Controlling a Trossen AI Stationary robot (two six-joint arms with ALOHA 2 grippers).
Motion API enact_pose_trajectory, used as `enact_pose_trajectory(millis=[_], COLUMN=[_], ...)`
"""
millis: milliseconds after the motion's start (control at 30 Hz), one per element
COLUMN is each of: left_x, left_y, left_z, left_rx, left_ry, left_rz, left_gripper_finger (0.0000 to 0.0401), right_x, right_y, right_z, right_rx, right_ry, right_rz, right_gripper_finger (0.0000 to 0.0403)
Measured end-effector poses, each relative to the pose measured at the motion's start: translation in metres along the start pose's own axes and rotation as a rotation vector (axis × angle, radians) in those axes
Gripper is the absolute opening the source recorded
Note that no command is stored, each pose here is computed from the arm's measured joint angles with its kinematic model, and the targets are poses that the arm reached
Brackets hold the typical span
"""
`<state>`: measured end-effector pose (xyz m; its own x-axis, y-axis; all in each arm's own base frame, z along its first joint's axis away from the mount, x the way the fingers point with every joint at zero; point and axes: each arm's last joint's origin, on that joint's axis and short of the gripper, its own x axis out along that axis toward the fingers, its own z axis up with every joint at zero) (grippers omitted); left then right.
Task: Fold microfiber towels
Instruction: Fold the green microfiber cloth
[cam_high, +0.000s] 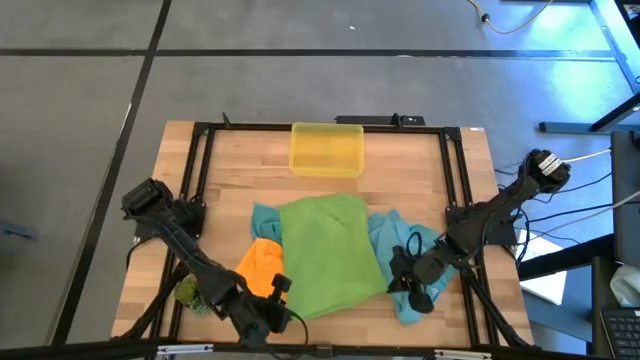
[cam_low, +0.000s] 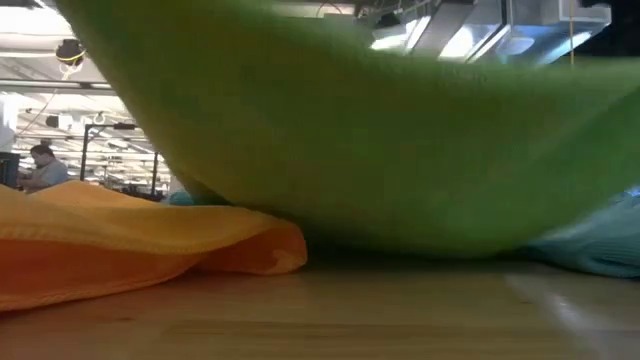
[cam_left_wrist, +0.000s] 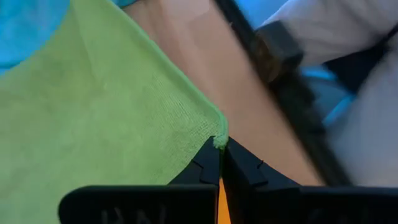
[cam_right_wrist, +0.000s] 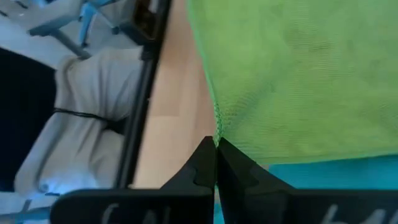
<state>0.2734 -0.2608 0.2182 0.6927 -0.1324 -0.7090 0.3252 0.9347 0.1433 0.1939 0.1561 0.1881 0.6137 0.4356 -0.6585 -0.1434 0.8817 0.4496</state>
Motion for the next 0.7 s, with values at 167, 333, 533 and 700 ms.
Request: enact_pose_trajectory(millis=[167,333,533,700], left_x=[-0.009,-0.022,-0.045,-0.052], left_y=[0.001,0.012,0.031,0.059], left_z=[0.001,-0.003,-0.014,-0.042], left_rx=[-0.026,-0.031,-0.035,-0.12], left_ry=[0.025,0.054,0.076,0.09], left_rz=[0.029,0.174,0.312,0.351], left_gripper_finger=[0.0,0.0,0.0,0.0], right_x=[0.0,0.0,0.0,-0.003], right_y=[0.008,0.0,-0.025,-0.052], right_z=[-0.002,0.003,0.017,0.026], right_rx=[-0.035,-0.073,-0.078,-0.044], right_ry=[-0.013,-0.045,-0.082,-0.06], right_rz=[0.035,-0.023,-0.15,-0.262], right_gripper_finger=[0.0006,0.0006,0.0006,0.0006])
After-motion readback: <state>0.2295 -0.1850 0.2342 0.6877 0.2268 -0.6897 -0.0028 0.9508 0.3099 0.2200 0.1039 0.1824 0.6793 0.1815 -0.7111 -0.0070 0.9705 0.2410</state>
